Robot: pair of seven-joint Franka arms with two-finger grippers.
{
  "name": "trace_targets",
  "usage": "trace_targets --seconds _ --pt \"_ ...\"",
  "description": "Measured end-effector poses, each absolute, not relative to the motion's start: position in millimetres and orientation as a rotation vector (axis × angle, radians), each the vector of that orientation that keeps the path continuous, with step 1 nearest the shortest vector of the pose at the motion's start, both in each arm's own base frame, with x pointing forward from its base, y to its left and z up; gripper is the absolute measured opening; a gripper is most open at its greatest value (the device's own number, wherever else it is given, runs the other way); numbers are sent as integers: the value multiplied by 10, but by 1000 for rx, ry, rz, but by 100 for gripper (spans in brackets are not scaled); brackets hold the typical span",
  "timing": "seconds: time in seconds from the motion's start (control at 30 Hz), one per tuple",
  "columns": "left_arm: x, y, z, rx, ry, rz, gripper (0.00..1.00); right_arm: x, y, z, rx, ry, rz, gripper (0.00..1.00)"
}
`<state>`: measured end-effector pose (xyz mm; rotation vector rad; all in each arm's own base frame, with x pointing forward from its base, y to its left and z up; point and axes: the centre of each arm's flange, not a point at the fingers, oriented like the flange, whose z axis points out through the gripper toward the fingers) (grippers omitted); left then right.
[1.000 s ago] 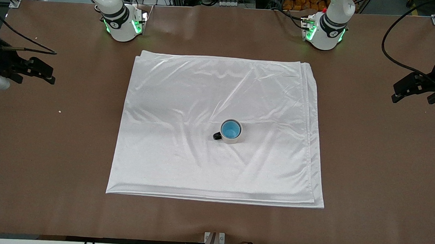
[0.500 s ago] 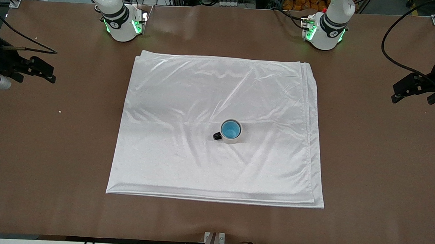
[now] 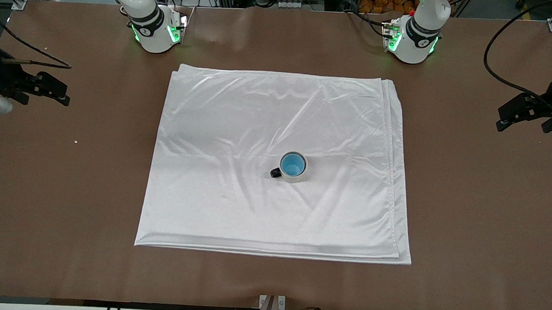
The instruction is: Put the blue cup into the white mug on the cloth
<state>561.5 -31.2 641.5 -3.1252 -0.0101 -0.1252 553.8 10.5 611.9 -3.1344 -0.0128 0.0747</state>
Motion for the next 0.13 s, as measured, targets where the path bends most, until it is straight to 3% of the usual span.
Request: trace_targets --seconds 0.13 --pt "5615 -313 6413 -3125 -10 -125 100 5535 90 6123 -3135 -9 74 100"
